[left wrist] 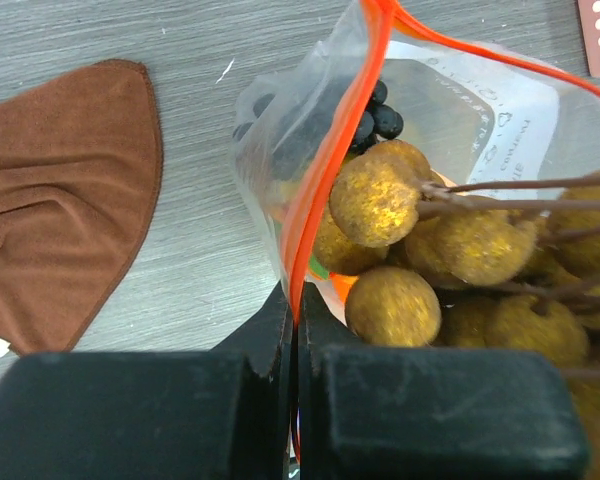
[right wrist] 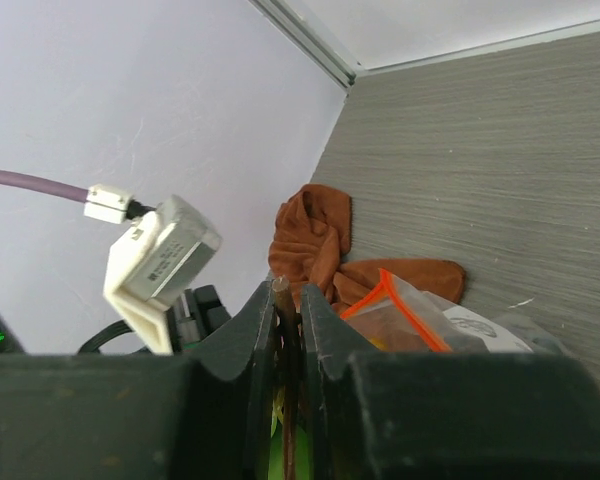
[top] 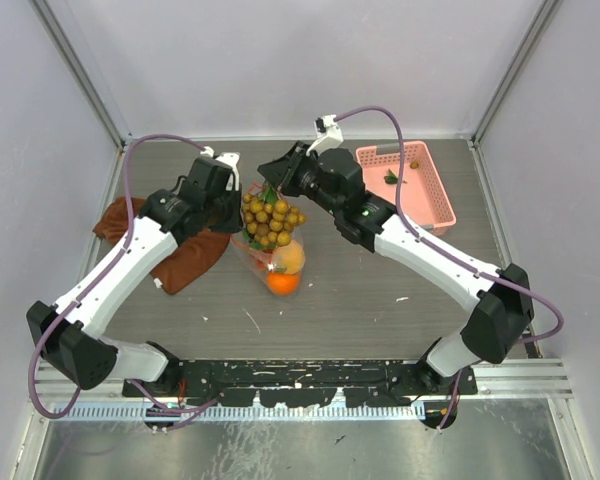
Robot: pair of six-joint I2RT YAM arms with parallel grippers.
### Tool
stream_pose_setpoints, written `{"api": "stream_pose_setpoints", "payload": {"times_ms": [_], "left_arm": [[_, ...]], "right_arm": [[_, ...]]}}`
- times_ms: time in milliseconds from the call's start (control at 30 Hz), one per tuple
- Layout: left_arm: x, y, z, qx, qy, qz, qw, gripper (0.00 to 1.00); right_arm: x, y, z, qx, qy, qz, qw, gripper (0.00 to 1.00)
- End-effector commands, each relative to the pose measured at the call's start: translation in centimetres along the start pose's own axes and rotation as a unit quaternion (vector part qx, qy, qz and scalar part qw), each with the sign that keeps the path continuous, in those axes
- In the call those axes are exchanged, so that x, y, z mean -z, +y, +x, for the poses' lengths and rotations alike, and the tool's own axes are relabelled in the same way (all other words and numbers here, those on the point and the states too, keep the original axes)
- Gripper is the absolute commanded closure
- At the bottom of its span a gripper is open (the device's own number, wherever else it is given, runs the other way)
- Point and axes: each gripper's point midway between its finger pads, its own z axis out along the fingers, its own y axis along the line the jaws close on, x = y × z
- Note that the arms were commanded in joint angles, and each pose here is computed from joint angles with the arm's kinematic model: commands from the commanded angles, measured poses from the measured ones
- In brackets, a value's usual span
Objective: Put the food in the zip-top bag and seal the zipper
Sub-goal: Place the fake fruit in the bin.
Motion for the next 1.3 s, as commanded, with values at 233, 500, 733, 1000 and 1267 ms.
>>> {"api": "stream_pose_setpoints", "payload": {"times_ms": [233, 500, 733, 1000, 1267], "left_arm": [[1.4, -1.0, -2.3, 0.01, -0.048, 0.028, 0.998, 1.0], [1.3, -0.9, -2.2, 0.01, -0.044, 0.027, 0.999, 1.0], [1.2, -0.5, -2.1, 0.015, -0.041, 0.013, 0.999, 1.0], [1.1, -0.4, -2.2, 0.018, -0.042, 0.013, 0.999, 1.0], [1.2, -1.1, -2.1, 0.015, -0.041, 0.032, 0.999, 1.0]], "right_arm": [[-0.8, 0.7, -2.4, 0.007, -0.053, 0.006, 0.999, 1.0], [-1.8, 0.7, -1.6, 0.006, -0.031, 0.008, 0.999, 1.0], [0.7, 0.3, -2.1, 0.02, -0.036, 0.019, 0.999, 1.0], [1.0, -0.3, -2.0, 0.024, -0.034, 0.033, 0.999, 1.0], [-1.4, 0.6, -1.9, 0.004, -0.037, 0.012, 0.999, 1.0]]}}
